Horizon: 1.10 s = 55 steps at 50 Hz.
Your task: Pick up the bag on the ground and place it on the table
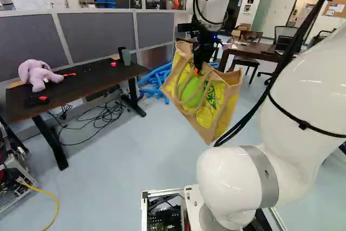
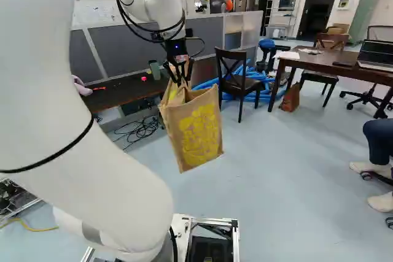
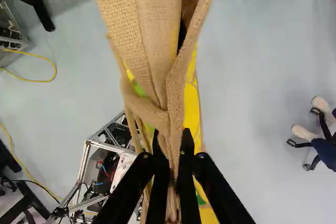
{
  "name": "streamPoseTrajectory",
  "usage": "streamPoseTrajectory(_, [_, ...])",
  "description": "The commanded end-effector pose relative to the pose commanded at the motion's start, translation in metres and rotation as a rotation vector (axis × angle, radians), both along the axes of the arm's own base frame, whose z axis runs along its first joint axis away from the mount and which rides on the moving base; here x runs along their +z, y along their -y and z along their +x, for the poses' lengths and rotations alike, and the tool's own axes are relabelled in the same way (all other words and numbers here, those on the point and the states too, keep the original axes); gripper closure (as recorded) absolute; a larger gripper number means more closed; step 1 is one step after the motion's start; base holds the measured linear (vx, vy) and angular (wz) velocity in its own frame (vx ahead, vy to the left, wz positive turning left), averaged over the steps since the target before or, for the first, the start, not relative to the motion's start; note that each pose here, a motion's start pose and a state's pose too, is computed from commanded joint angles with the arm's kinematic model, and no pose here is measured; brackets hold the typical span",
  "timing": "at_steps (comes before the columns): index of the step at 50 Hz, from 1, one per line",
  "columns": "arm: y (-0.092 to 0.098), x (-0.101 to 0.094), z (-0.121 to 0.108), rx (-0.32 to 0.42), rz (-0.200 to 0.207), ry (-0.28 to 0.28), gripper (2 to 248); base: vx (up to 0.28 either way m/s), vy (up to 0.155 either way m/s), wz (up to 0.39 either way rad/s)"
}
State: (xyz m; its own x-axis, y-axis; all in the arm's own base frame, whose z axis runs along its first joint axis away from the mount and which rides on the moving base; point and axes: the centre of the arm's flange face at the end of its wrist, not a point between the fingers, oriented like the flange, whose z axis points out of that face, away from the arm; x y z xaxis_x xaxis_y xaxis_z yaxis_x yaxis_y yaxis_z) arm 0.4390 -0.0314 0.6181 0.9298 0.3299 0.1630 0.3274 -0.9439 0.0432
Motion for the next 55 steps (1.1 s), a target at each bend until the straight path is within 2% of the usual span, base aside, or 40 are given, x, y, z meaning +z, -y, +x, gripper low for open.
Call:
streamPoseTrajectory(14, [0.001,0.02,-0.004,-0.009,0.012,-0.003,228,0.0,0.0,0.0])
streamPoseTrajectory(55, [0.001,0.079,-0.026,-0.021,0.055,-0.067,228,0.0,0.0,0.0])
